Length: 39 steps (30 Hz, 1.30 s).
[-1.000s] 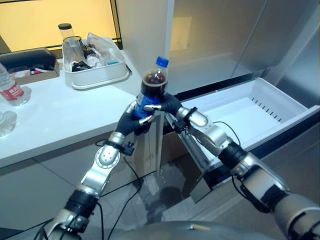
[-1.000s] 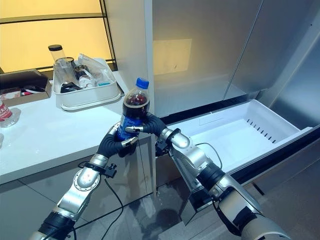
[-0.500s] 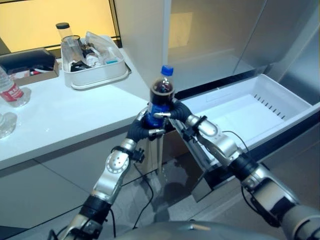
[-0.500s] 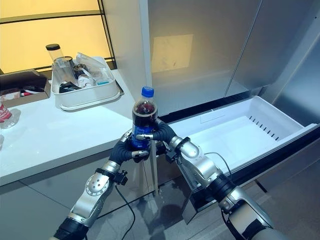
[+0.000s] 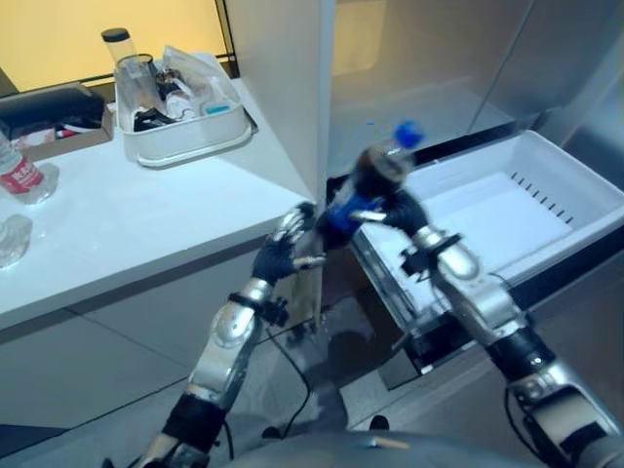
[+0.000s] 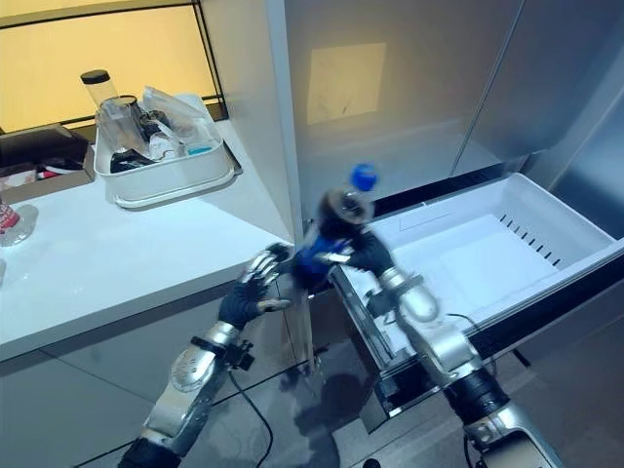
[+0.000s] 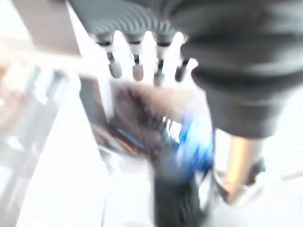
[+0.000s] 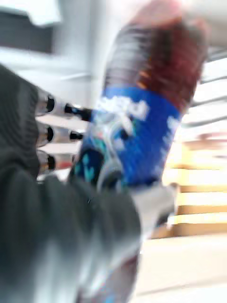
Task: Take the drinks into the refrigerator
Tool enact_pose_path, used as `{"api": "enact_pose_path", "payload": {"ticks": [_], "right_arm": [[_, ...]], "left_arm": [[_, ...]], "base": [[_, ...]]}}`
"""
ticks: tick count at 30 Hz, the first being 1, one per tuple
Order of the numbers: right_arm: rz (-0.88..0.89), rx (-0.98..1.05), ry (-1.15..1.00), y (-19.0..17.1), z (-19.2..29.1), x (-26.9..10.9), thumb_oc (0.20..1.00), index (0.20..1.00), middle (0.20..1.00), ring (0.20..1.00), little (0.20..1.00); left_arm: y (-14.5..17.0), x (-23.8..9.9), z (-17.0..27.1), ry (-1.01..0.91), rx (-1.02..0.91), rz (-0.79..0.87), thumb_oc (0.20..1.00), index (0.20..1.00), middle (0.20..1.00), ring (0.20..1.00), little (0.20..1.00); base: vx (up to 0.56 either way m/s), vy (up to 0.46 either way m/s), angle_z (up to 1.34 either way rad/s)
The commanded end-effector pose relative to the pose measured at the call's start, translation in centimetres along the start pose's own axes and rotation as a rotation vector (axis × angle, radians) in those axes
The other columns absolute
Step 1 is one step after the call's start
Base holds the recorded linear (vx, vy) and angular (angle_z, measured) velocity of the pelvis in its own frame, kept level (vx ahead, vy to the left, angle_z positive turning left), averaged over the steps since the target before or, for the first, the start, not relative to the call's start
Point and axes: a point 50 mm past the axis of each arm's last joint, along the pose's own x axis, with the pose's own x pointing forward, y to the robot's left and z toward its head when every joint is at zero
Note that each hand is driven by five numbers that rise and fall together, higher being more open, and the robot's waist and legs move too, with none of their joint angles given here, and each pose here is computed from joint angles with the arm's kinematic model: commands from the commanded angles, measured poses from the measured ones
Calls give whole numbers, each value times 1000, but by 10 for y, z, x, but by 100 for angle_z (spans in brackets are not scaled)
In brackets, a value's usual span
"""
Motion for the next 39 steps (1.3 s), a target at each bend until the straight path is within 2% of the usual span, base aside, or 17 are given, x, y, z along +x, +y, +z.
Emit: {"api": "enact_pose_path", "payload": {"ticks": [1,11,14,17,24,27,30,36,37,39], "right_arm": [[-207,-29,-441,-45,83,12,200,200,200,200,200],[-335,-90,-530,-79,104,-18,200,200,200,200,200],[-424,-217,-449,-99,99,-27,200,200,200,200,200],[-435,-259,-405,-103,94,-27,200,200,200,200,200],[-423,-371,-9,-115,22,-26,200,200,200,200,200],[-405,-388,71,-114,6,-20,200,200,200,200,200],[-353,-427,241,-110,-26,-12,200,200,200,200,200],[-242,-622,438,-104,-54,0,200,200,200,200,200],[-193,-722,538,-102,-69,-1,200,200,200,200,200],[-115,-844,592,-95,-76,5,200,200,200,200,200]], "left_arm": [[18,-9,5,-5,66,7,1000,1000,1000,1000,1000],[25,-16,5,9,85,20,1000,1000,1000,1000,1000],[28,-20,9,5,95,14,1000,1000,1000,1000,1000],[29,-20,11,0,96,6,1000,1000,1000,1000,1000],[19,-23,26,-44,86,-116,1000,1000,1000,1000,1000],[15,-24,30,-54,94,-154,1000,1000,1000,1000,1000],[7,-27,31,-44,112,-224,1000,1000,1000,1000,1000],[0,-26,40,-66,142,-295,1000,1000,1000,1000,1000],[-2,-25,43,-78,159,-311,1000,1000,1000,1000,1000],[-3,-23,43,-81,176,-312,1000,1000,1000,1000,1000]], "base": [[0,0,0],[4,-2,-3],[0,0,0],[0,0,0],[0,0,0],[0,0,0],[0,0,0],[0,0,0],[-17,17,3],[-14,23,5]]}}
